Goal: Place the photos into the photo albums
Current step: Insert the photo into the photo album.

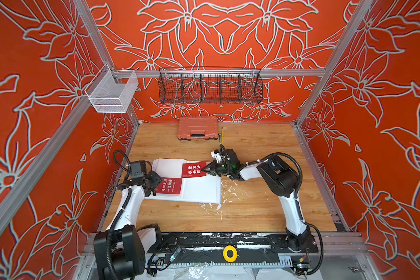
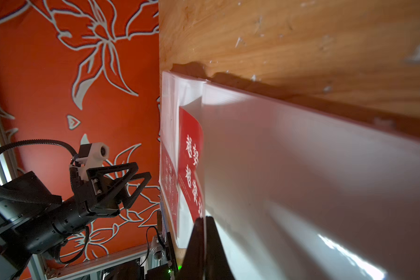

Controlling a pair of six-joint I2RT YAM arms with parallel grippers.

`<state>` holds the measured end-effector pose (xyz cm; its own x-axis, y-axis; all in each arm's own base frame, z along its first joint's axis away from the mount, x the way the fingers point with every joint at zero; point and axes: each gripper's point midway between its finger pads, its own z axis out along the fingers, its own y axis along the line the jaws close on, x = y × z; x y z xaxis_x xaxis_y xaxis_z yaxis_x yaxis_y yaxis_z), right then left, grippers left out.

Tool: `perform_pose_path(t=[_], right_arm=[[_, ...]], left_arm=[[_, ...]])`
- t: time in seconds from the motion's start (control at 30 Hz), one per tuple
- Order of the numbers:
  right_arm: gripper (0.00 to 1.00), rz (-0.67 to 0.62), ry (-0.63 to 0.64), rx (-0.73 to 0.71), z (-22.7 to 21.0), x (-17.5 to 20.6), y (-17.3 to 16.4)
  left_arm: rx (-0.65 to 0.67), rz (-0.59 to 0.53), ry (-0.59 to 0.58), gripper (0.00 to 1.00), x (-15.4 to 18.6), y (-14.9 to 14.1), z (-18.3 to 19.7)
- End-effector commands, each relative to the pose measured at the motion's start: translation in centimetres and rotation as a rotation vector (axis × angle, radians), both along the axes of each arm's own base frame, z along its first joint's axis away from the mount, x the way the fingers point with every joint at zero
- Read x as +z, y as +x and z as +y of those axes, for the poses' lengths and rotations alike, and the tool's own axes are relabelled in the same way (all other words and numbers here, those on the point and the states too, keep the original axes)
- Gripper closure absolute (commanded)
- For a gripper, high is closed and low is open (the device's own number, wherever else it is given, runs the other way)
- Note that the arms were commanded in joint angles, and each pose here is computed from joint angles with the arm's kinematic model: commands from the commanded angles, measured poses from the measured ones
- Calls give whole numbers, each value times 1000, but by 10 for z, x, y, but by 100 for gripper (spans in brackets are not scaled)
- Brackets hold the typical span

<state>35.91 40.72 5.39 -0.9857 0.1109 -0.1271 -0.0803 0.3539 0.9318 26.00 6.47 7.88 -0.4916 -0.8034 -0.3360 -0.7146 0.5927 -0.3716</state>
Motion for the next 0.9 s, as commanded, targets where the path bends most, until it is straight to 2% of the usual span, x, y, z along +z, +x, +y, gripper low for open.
perform_pose_path(t=[0.0, 0.17, 0.67, 0.87], right_arm=[[100, -17, 39, -23, 6, 6, 11], [100, -7, 78, -25, 18, 8, 12], [100, -3, 28, -90, 35, 9, 20], [100, -4, 35, -70, 46, 12, 17]], left_arm=[[34, 3, 13, 32, -4, 0, 6], [31, 22, 5, 32, -12, -1, 5], [20, 32, 0, 32, -23, -9, 1], [15, 30, -10, 32, -25, -9, 0]])
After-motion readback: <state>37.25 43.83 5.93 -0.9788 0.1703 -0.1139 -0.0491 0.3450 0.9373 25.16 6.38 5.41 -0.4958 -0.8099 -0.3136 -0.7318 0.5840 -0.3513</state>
